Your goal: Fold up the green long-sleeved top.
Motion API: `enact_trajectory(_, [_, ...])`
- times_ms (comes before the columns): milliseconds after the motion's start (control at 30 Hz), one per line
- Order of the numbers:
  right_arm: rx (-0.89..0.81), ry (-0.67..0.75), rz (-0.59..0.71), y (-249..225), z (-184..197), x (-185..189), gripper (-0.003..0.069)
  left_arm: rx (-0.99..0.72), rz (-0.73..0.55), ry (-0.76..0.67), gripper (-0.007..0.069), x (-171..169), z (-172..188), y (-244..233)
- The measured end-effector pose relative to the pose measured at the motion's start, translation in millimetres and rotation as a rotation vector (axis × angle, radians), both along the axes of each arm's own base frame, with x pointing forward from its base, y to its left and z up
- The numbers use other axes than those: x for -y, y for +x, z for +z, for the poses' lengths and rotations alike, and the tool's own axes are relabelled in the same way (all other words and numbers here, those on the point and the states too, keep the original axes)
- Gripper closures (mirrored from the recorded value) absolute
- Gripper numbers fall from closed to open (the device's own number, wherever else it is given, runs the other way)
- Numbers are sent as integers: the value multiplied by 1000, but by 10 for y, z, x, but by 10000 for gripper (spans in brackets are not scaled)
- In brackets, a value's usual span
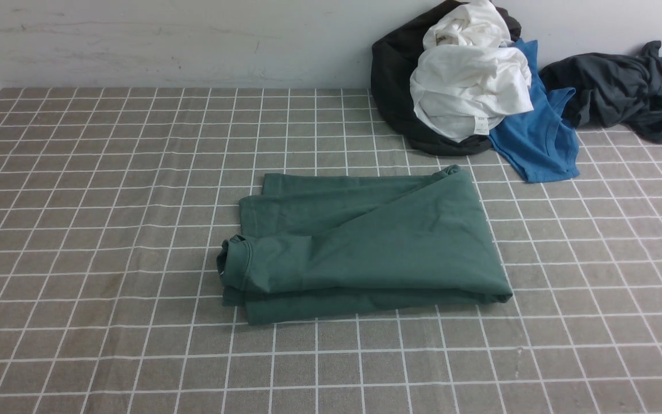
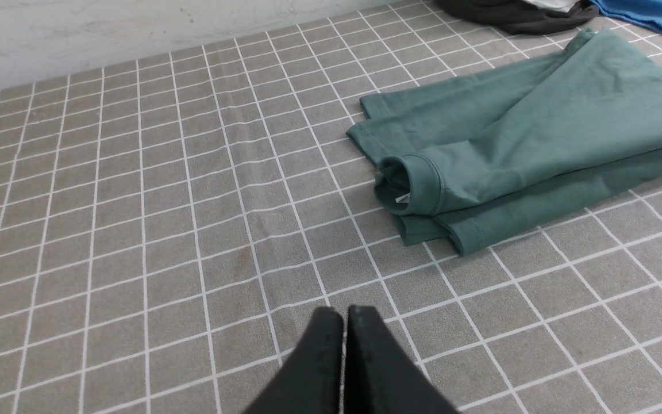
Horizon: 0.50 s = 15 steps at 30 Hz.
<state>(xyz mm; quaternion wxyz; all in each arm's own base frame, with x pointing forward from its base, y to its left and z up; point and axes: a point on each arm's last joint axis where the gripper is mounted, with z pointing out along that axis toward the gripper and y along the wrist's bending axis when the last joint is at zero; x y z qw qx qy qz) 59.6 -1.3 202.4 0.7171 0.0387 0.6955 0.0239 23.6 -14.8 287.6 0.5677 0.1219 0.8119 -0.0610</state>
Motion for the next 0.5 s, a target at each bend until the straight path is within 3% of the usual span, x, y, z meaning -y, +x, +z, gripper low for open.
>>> enact_trajectory(233, [-197, 34, -34, -42, -194, 23, 673, 1, 0, 0, 632, 0, -5, -3])
enact_trajectory(500, [-211, 35, -36, -44, -205, 25, 673, 0, 0, -1, 632, 0, -7, -2])
